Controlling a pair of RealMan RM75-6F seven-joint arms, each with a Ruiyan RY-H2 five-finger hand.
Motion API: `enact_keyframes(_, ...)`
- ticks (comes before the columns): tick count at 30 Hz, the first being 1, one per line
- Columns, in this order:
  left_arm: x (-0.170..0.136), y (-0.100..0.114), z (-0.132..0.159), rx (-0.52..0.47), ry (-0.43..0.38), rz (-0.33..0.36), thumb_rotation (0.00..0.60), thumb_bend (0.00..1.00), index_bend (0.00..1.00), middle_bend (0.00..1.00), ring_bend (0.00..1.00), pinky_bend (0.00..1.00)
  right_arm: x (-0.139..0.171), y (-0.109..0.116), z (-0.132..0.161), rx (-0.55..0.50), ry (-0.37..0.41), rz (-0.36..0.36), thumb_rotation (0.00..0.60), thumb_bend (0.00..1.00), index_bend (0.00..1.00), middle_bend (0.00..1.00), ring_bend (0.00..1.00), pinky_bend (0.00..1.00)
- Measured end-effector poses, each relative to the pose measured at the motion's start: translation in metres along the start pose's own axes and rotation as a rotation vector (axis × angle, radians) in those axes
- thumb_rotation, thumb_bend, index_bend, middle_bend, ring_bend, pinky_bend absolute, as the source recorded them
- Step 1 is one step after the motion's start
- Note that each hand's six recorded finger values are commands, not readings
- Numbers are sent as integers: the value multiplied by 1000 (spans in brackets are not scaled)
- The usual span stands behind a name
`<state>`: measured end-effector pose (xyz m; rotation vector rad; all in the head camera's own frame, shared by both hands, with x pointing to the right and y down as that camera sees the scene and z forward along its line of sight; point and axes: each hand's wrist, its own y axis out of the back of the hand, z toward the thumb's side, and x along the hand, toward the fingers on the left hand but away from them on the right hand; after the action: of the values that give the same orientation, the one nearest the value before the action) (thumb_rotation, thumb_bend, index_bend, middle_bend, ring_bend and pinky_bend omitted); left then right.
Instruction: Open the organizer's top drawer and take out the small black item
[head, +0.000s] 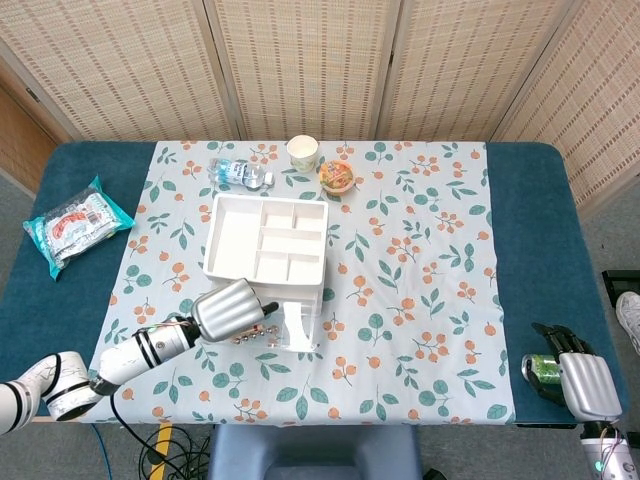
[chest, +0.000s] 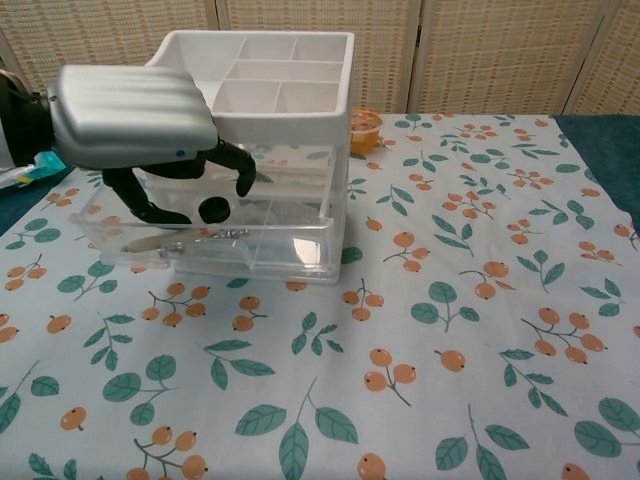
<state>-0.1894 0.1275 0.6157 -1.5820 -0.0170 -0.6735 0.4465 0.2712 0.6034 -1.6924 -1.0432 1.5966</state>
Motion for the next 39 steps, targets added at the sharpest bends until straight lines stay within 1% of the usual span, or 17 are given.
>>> enact_keyframes(7,1,-2,0,6,6,-11,600,242,400,951,1000,1000,0,0,0,-1,0,0,600,327,139,241,188,252)
enact_keyframes(17,3,-3,1,12,5,-39,600,243,414,951,1000,1000,0,0,-1,-3,-1,-2,600,327,139,244,191,252)
enact_keyframes(22,4,-2,2,14,2,-52,600,293,417,951,1000,1000,0,1,-1,-5,0,-4,600,327,139,246,192,252)
enact_keyframes(28,5,-3,1,16,6,-58,600,322,424,951,1000,1000,0,1,-2,-7,1,-8,600,327,139,248,193,252)
enact_keyframes(39,6,-4,1,15,9,-62,600,322,440,951,1000,1000,0,2,-1,-10,6,-15,600,327,139,255,197,252)
